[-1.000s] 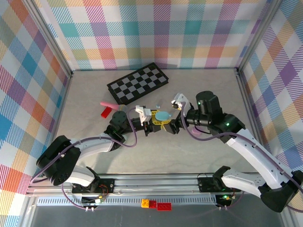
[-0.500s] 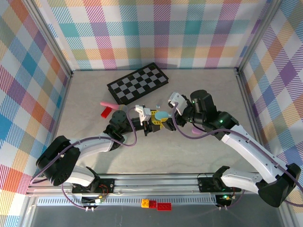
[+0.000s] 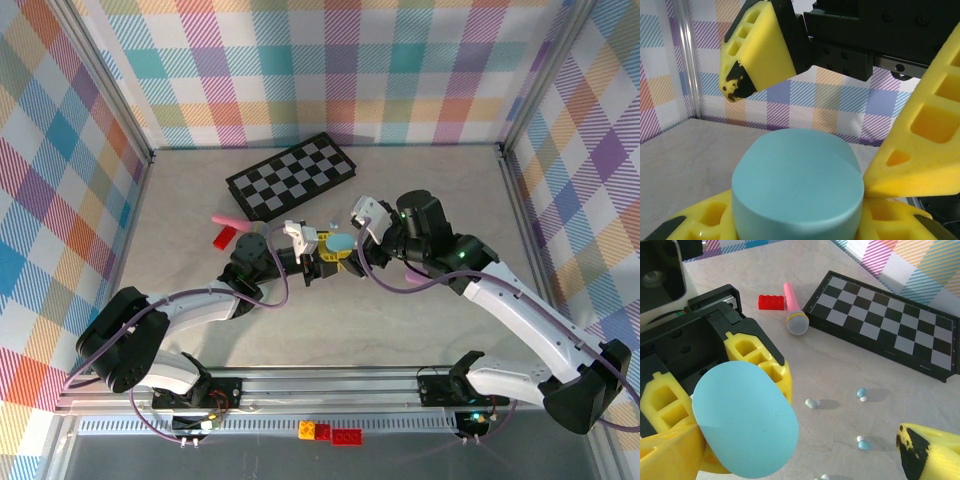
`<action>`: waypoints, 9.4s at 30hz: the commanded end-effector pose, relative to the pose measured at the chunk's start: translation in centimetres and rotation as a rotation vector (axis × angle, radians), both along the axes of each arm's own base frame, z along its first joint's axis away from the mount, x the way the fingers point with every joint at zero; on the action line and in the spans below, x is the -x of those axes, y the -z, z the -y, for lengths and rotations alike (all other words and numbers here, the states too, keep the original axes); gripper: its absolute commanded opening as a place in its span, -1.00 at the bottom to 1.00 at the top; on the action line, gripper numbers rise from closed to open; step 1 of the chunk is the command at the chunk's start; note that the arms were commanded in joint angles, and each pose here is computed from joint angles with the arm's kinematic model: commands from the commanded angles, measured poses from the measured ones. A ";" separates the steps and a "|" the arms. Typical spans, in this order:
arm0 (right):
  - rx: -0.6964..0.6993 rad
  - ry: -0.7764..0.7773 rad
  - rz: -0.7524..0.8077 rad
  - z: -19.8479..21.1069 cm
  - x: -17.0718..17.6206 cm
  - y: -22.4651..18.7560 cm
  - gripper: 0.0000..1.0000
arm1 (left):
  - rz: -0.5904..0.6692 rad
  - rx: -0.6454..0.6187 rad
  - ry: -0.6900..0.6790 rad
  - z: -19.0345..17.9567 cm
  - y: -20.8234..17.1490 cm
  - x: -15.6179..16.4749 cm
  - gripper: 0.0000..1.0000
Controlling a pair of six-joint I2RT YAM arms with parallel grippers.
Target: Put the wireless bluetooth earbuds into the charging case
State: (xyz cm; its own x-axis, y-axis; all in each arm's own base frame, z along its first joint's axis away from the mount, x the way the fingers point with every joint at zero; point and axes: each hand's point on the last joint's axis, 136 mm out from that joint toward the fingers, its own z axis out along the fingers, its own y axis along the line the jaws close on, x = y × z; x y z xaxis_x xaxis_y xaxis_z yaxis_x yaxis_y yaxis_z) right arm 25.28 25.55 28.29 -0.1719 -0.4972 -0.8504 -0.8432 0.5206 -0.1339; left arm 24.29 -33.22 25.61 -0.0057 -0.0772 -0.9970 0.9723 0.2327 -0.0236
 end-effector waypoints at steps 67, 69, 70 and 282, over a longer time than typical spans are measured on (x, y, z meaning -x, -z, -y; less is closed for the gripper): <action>-0.638 0.909 -1.046 4.3 -13.9 21.9 -0.04 | 0.027 0.041 -0.200 -5.4 0.2 -0.7 -0.28; -0.631 0.917 -1.064 4.0 -14.2 22.7 -0.04 | 0.029 0.037 -0.201 -5.4 0.3 -0.7 -0.28; -0.627 0.923 -1.070 4.0 -14.2 23.1 -0.05 | 0.030 0.036 -0.202 -5.4 0.3 -0.7 -0.28; 0.631 0.773 -0.621 4.8 -6.7 24.5 -0.59 | -0.007 -0.069 -0.268 -7.6 3.5 -1.9 -0.26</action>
State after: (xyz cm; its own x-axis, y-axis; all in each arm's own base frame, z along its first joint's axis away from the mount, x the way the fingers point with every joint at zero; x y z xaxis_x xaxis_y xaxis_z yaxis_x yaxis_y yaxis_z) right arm 32.14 20.31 2.26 -0.9069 -0.4064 -0.1108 -0.3611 0.8856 -0.2921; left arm 25.96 -26.13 21.91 -0.0261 -0.0116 -0.9996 0.8817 0.4709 -0.0285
